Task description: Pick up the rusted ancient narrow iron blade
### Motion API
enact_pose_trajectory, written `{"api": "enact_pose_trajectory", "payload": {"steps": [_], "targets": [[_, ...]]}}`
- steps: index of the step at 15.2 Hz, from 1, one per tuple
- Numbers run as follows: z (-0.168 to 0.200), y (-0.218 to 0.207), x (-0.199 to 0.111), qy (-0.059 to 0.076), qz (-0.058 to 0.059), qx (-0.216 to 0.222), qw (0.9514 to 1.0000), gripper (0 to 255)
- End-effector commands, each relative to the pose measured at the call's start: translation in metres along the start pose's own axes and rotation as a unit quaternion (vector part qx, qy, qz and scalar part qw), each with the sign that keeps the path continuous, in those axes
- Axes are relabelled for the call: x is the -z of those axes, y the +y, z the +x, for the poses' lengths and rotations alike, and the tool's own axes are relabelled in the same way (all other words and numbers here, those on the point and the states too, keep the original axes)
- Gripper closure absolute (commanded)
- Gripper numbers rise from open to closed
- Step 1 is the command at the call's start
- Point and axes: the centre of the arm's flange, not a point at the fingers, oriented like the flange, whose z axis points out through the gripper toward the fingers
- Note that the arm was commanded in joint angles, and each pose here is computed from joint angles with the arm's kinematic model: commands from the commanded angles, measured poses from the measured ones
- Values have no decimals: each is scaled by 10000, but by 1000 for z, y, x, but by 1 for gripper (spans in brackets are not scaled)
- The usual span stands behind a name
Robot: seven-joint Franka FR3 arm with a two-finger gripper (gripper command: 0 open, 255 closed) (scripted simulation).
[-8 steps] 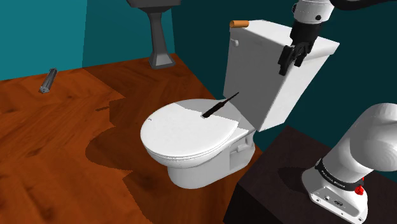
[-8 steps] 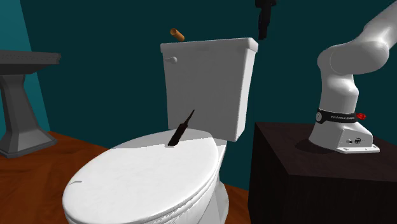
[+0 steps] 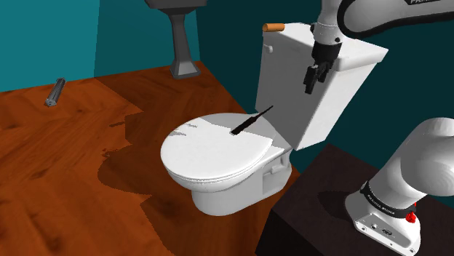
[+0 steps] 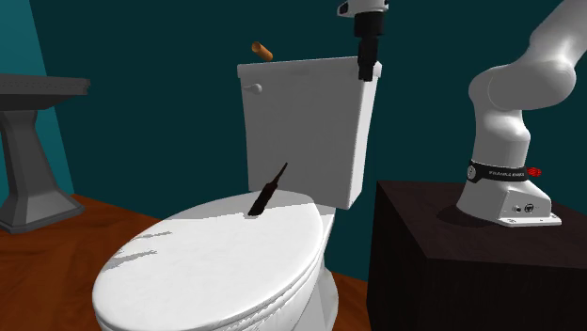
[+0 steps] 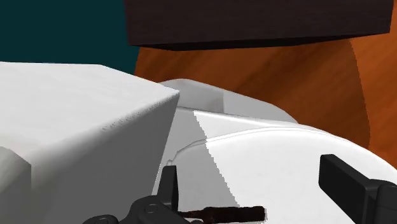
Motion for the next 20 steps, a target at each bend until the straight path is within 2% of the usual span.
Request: {"api": "enact_pose_trajectory", "payload": {"steps": [1,5,10,15,20], "targets": [[16,4,-20,-7,-73,270,9996,0],[51,10,-59,-36,-211,784,9967,0],[95,14,-107,-73,-384,1424,9890,0],[140,13,-156,-109,-554,2058,9770,0],[183,9,-205,-145,-722,2683,9605,0]]}}
